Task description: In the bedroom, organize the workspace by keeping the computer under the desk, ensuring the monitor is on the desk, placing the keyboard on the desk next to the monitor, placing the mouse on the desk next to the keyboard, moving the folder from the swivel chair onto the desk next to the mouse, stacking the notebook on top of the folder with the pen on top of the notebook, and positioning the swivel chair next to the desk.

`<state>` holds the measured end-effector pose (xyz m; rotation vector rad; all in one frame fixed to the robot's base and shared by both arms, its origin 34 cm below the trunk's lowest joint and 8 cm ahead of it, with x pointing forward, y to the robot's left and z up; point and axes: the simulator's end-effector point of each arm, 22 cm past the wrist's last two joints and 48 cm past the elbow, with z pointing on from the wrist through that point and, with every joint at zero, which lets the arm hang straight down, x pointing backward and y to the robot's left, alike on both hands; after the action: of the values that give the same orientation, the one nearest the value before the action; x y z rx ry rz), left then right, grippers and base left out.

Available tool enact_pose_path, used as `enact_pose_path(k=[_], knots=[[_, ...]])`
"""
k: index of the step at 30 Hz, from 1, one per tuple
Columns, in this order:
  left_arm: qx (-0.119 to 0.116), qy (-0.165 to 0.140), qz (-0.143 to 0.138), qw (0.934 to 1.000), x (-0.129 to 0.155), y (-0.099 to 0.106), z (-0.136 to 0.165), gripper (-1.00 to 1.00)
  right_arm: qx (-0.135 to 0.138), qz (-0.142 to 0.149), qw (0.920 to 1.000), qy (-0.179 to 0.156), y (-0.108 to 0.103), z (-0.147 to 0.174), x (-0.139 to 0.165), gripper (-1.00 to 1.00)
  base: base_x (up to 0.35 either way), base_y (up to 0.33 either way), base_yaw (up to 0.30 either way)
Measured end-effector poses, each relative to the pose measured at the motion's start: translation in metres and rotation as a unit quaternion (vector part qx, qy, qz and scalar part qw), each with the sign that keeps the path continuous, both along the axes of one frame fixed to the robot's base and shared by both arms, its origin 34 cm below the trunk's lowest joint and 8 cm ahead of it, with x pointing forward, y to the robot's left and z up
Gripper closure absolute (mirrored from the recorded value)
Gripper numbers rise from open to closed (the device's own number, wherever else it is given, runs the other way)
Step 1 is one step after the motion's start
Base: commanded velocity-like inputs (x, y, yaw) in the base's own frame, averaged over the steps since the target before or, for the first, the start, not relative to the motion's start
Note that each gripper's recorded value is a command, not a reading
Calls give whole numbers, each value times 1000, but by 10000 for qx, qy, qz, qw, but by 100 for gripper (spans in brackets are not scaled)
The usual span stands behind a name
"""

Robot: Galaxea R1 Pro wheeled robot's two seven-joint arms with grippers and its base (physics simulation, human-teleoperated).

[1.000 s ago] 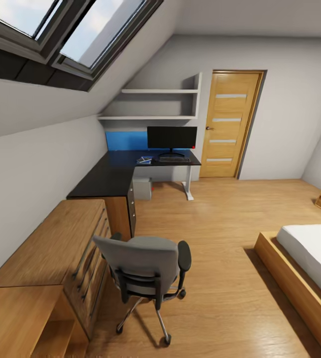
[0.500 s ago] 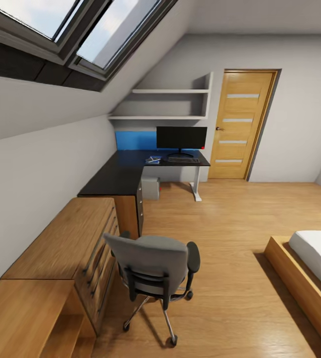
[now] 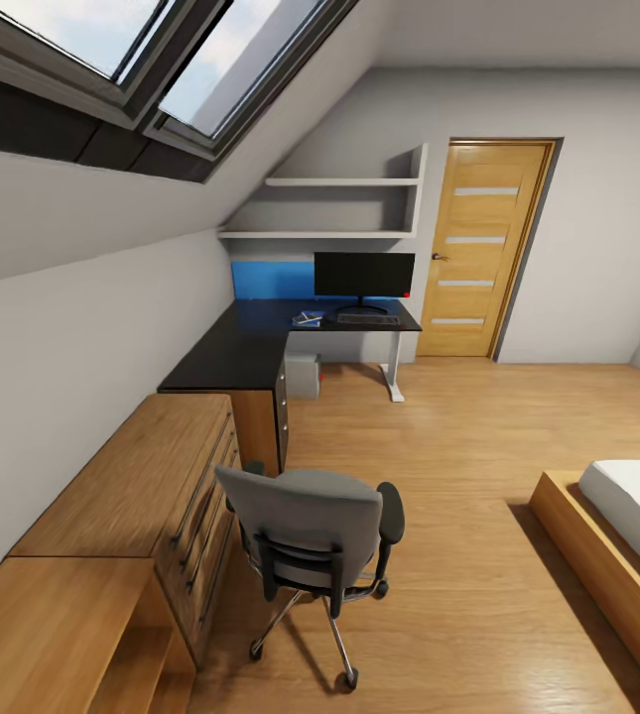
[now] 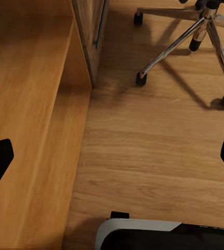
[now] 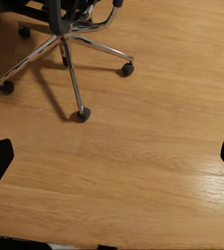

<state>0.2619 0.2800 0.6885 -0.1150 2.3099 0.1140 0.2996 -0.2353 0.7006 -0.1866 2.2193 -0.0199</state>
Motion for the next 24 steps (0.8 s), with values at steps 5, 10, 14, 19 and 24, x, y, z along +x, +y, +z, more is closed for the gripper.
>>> enact_pose_path(k=[5,10,14,19,24], knots=[[-33,338,-2,9994,-9,-2,-11,-100,-70,2,9996,263,-2,-9,-7,-100,0,0,0],[-89,546,-33,9985,-13,-6,-17,-100,-86,11,9994,330,-2,-12,-8,-100,0,0,0],[-115,590,-50,9982,-13,-8,-19,-100,-78,31,9994,332,-1,-12,-7,-100,0,0,0],[-98,564,-28,9984,-8,-7,-20,-100,-19,46,9998,213,4,-10,5,-100,0,0,0],[-89,491,0,9988,2,-6,-22,-100,-65,42,9998,164,-4,-12,13,-100,0,0,0]])
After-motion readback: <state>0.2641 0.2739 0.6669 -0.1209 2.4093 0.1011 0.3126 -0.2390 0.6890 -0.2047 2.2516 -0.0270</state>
